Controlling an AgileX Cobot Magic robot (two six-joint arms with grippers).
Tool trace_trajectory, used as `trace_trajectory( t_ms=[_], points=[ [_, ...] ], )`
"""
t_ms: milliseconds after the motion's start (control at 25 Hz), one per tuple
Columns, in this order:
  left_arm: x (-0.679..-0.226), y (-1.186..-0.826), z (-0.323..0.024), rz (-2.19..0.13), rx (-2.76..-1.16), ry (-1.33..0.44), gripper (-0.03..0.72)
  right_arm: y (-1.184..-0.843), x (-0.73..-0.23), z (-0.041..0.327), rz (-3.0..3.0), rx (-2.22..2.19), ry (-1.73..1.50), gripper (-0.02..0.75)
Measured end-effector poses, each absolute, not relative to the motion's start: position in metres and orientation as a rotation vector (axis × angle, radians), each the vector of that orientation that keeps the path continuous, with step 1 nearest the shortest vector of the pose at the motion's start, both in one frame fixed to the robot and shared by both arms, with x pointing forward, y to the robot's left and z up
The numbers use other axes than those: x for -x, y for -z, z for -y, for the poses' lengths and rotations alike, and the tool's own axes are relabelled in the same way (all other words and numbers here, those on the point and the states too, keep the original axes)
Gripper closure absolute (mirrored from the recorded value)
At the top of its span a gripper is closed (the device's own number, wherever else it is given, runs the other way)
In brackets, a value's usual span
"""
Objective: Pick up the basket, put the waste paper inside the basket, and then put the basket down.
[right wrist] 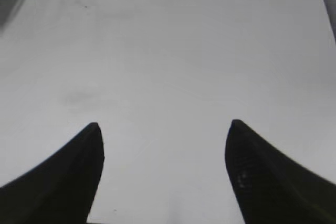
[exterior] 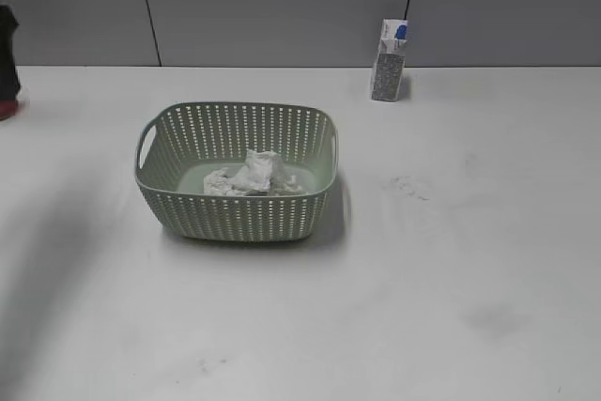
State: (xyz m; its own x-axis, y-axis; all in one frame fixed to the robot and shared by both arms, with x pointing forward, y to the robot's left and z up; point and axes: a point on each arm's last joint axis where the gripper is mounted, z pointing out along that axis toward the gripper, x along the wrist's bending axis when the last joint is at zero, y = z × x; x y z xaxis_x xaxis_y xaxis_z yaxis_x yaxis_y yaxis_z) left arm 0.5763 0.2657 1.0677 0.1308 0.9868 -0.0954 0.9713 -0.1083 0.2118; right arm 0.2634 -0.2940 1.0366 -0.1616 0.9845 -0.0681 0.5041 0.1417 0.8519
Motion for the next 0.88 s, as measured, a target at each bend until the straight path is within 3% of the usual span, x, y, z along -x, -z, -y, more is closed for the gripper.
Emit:
trace_trajectory(
  t_ms=[480, 880],
  points=[
    [-0.459, -1.106, -0.283, -1.815, -2.025, -0.393, 0.099, -1.038, -0.247, 0.297, -1.653, -1.383, -0.985, 0.162],
    [-0.349, -1.071, -0.289, -1.734, -1.937, -0.515, 0.1, -1.038, -0.247, 0.297, -1.653, -1.383, -0.983, 0.164]
  ],
)
